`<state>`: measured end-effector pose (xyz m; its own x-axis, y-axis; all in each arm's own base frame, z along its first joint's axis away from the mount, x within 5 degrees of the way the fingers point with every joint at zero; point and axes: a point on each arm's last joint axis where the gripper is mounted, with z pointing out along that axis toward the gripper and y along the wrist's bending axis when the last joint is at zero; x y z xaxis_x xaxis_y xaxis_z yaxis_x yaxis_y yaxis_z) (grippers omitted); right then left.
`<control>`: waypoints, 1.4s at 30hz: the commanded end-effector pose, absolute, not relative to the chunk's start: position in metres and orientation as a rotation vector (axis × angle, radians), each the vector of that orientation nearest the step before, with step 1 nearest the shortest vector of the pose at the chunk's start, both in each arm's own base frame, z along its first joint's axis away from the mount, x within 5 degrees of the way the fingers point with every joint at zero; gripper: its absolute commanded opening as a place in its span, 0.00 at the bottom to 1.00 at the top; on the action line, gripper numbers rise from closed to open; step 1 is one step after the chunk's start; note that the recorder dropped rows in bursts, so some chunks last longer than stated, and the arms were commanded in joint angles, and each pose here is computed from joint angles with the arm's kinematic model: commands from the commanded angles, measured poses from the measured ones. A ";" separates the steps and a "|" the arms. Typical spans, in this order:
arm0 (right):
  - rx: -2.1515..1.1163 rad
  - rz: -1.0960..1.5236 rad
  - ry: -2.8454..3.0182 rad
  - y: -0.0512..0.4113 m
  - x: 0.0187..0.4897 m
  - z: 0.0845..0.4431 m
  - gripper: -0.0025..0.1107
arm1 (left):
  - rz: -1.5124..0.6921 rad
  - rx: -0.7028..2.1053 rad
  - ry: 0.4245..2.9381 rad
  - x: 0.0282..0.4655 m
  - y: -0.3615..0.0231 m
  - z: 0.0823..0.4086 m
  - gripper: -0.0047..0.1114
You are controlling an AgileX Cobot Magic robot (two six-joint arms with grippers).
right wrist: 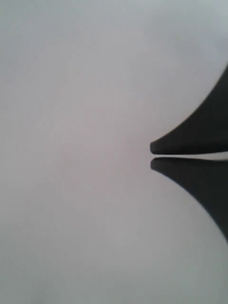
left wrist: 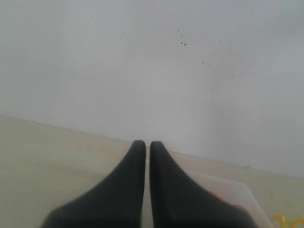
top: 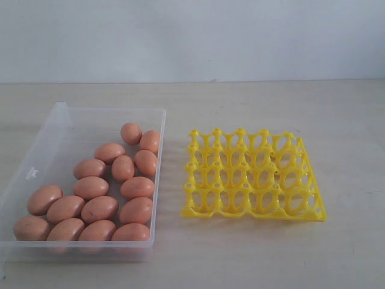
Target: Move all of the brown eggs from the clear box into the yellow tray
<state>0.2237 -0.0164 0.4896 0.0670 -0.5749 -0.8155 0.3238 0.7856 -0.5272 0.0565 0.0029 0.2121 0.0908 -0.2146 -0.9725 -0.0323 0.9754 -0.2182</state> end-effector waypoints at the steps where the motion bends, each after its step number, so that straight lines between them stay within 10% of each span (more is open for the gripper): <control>1: -0.261 -0.836 1.636 -0.029 0.247 0.452 0.02 | -0.140 -0.198 1.472 0.056 0.003 0.213 0.07; 7: -0.515 -0.372 1.988 0.014 0.291 0.385 0.02 | -0.140 -0.198 1.472 0.056 0.003 0.213 0.07; 15: -1.028 0.421 2.116 0.185 0.319 0.331 0.02 | -0.140 -0.198 1.472 0.056 0.003 0.213 0.07; 23: -1.160 0.402 2.260 0.305 0.332 0.300 0.02 | -0.140 -0.198 1.472 0.056 0.003 0.213 0.07; 34: -1.037 0.519 2.588 0.355 0.355 0.229 0.03 | -0.140 -0.198 1.472 0.056 0.003 0.213 0.07; 42: -1.010 0.618 2.650 0.368 0.358 0.197 0.42 | -0.140 -0.198 1.472 0.056 0.003 0.213 0.07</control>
<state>0.3562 0.3646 0.1991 -0.7332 -0.5847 -0.3473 -0.6775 0.6724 0.2981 0.0565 0.0029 0.2121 0.0908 -0.2146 -0.9725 -0.0323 0.9754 -0.2182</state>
